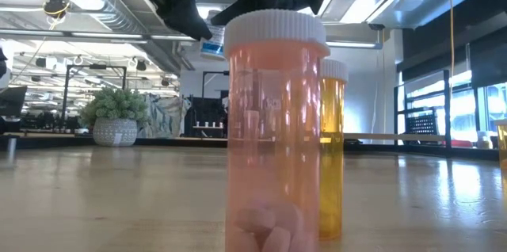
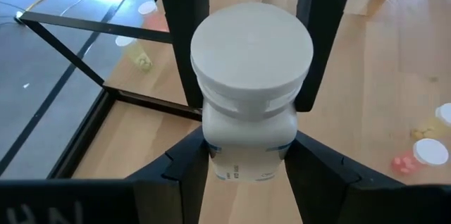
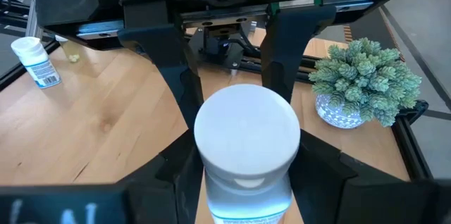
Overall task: Pick and place medicine bottles onto shelf by color
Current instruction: Put the top right white pill bottle on the shelf
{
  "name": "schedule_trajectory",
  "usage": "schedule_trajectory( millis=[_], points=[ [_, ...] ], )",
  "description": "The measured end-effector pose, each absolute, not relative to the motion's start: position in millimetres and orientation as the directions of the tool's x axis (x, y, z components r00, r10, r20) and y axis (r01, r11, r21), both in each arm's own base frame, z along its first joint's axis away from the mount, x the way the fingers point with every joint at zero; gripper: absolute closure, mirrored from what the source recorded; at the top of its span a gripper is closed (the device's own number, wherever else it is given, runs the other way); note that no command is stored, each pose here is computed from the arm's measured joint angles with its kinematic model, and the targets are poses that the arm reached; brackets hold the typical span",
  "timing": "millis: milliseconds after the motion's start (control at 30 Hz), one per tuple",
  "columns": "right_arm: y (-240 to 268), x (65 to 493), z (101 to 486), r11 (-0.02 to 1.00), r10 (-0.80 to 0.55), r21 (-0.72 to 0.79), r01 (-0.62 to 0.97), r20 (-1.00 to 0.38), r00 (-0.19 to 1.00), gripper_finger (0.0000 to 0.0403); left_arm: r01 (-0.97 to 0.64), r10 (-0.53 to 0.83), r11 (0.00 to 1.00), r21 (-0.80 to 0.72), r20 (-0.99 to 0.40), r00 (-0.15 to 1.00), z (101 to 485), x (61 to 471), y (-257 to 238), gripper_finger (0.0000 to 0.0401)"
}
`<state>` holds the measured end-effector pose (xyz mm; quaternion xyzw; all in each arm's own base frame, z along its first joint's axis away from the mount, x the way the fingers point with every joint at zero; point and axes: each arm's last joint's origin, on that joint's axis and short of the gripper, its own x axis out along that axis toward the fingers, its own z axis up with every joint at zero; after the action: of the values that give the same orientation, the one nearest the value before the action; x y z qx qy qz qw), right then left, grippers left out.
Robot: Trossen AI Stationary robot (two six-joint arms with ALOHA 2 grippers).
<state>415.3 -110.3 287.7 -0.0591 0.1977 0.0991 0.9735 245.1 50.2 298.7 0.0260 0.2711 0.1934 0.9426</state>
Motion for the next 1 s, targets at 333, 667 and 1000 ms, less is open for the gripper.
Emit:
schedule_trajectory(
  millis=[333, 667, 1000],
  points=[
    [-110.7, 415.3, 287.7, 0.974, 0.163, -0.08, -0.212, -0.397, 0.903, 0.023, -0.346, 0.391, 0.92, 0.183, -0.5, 0.773, 298.9, 245.0, 50.4, 0.0237],
    [-111.5, 415.3, 288.2, 0.979, 0.151, -0.07, -0.193, -0.395, 0.906, 0.023, -0.363, 0.405, 0.914, 0.183, -0.483, 0.776, 300.4, 245.7, 51.0, 0.0237],
    [-111.6, 415.4, 288.3, 0.98, 0.147, -0.068, -0.188, -0.395, 0.907, 0.023, -0.363, 0.404, 0.914, 0.179, -0.486, 0.775, 300.1, 245.5, 51.0, 0.0237]
  ],
)
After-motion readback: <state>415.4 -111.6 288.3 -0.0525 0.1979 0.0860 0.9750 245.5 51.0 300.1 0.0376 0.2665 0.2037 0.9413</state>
